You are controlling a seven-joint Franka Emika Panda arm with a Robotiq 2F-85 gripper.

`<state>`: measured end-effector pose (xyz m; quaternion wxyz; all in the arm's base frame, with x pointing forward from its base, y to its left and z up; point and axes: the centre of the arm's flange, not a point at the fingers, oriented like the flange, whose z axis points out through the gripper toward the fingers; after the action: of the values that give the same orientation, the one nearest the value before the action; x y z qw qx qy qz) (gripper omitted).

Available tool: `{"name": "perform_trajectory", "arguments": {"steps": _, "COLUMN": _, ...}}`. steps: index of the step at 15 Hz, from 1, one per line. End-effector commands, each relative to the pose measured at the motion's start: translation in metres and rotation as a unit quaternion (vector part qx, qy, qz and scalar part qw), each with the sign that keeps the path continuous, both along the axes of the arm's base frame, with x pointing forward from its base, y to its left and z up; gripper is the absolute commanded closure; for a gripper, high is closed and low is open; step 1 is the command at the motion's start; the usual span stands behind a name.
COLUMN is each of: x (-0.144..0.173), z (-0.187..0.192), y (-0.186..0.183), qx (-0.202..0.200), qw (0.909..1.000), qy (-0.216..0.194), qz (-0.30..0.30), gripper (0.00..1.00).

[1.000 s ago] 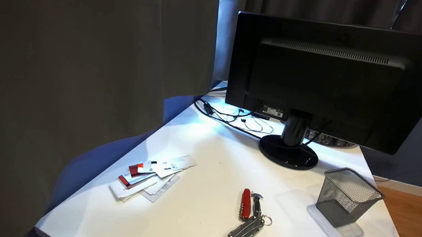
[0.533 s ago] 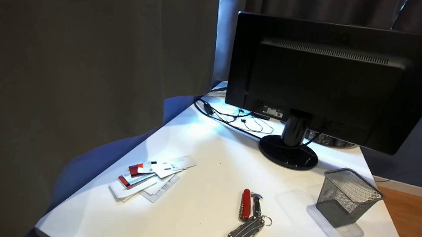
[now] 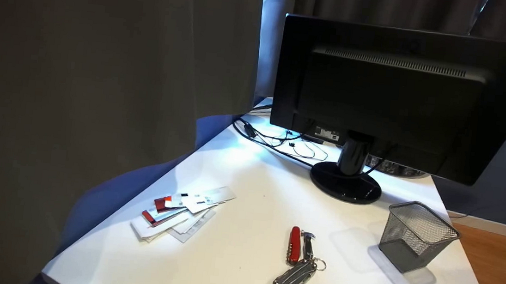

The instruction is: Open the second drawer from the top of the table, pick up the black pen from the table and put it in the second drawer from the top of the table, close the second open drawer from the top of the table

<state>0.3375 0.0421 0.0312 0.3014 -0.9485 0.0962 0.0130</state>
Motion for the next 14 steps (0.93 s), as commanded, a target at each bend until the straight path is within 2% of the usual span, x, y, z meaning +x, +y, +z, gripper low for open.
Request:
{"name": "perform_trajectory", "arguments": {"steps": 1, "x": -0.012, "z": 0.050, "y": 0.015, "qx": -0.028, "qw": 0.9991, "qy": 0.027, "qz": 0.014, "gripper": 0.00}}
{"name": "perform_trajectory", "arguments": {"steps": 5, "x": -0.021, "z": 0.074, "y": 0.028, "qx": -0.043, "qw": 0.9978, "qy": 0.048, "qz": 0.017, "gripper": 0.00}}
{"name": "perform_trajectory", "arguments": {"steps": 10, "x": -0.028, "z": 0.093, "y": 0.034, "qx": -0.052, "qw": 0.9973, "qy": 0.051, "qz": 0.009, "gripper": 0.00}}
{"name": "perform_trajectory", "arguments": {"steps": 11, "x": -0.023, "z": 0.067, "y": 0.032, "qx": -0.041, "qw": 0.9980, "qy": 0.048, "qz": 0.009, "gripper": 0.00}}
{"name": "perform_trajectory", "arguments": {"steps": 14, "x": -0.026, "z": 0.074, "y": 0.033, "qx": -0.041, "qw": 0.9980, "qy": 0.047, "qz": 0.007, "gripper": 0.00}}
